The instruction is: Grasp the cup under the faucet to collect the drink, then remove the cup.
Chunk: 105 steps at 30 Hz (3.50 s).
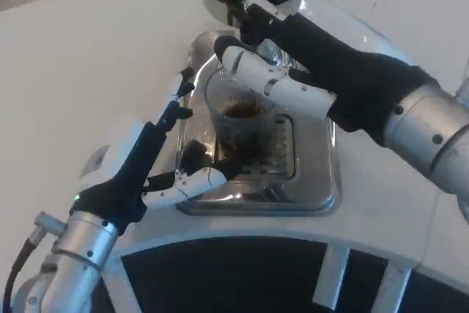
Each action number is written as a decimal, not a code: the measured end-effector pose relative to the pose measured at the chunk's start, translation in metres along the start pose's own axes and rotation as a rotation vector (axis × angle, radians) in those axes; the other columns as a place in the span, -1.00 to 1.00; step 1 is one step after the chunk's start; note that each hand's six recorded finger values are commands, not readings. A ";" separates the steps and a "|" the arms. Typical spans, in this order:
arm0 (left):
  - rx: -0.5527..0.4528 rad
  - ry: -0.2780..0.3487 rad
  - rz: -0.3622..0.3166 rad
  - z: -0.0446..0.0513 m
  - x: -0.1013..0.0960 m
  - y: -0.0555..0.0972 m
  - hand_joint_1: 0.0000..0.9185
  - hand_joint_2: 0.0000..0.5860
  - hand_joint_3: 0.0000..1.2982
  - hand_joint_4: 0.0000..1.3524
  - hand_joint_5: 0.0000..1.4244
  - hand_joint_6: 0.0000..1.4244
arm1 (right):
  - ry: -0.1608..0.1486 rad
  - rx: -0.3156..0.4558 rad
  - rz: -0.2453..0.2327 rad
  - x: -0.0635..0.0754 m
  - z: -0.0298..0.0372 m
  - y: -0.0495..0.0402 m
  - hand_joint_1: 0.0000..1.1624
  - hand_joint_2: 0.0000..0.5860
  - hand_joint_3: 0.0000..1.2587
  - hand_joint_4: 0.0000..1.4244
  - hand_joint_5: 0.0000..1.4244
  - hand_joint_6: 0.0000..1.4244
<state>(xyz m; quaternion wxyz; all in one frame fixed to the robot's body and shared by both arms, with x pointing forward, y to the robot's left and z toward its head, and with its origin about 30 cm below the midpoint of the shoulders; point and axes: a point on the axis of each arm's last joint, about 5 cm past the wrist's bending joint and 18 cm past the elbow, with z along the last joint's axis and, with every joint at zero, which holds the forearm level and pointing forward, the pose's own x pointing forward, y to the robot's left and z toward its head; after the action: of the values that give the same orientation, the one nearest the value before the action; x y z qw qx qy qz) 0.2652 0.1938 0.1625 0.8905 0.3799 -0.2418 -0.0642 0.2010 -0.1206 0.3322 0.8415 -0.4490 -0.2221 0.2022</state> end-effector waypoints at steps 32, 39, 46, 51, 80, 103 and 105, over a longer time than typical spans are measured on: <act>0.010 0.015 -0.004 -0.0032 0.011 -0.004 -0.46 -0.84 -1.00 -1.00 -0.68 -0.74 | -0.007 0.049 -0.202 -0.035 -0.0061 -0.0028 -1.00 0.73 -1.00 -1.00 -1.00 -1.00; 0.010 0.015 -0.005 -0.0036 0.010 -0.004 -0.46 -0.84 -1.00 -1.00 -0.68 -0.74 | -0.046 0.022 -0.249 -0.046 0.0022 -0.0038 -1.00 0.73 -1.00 -1.00 -1.00 -1.00; 0.015 0.009 -0.008 -0.0028 0.007 -0.003 -0.48 -0.84 -1.00 -1.00 -0.68 -0.74 | -0.023 -0.019 -0.260 -0.060 -0.0034 -0.0065 -1.00 0.73 -1.00 -1.00 -1.00 -1.00; 0.014 0.009 -0.016 -0.0027 0.005 -0.003 -0.49 -0.84 -1.00 -1.00 -0.68 -0.74 | 0.002 -0.041 -0.260 -0.069 -0.0102 -0.0066 -1.00 0.73 -1.00 -1.00 -1.00 -1.00; 0.011 -0.010 -0.036 -0.0001 0.005 -0.007 -0.50 -0.84 -1.00 -1.00 -0.68 -0.74 | 0.217 -0.189 -0.148 -0.135 -0.0370 0.0287 -1.00 0.73 -1.00 -1.00 -1.00 -1.00; -0.029 -0.015 -0.009 -0.0023 0.011 0.001 -0.50 -0.84 -1.00 -1.00 -0.68 -0.74 | 0.375 -0.347 -0.018 -0.150 -0.0326 0.0535 -0.97 0.74 -1.00 -1.00 -1.00 -1.00; -0.032 -0.020 -0.009 -0.0014 0.013 0.000 -0.50 -0.84 -1.00 -1.00 -0.67 -0.74 | 0.385 -0.350 -0.011 -0.149 -0.0325 0.0541 -0.97 0.74 -1.00 -1.00 -1.00 -1.00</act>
<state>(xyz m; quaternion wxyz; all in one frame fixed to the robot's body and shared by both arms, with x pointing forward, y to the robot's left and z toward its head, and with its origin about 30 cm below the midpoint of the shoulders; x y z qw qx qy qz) 0.2773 0.1909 0.1668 0.8937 0.3660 -0.2481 -0.0758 0.0895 -0.1946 0.2417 0.7789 -0.6168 -0.0920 0.0668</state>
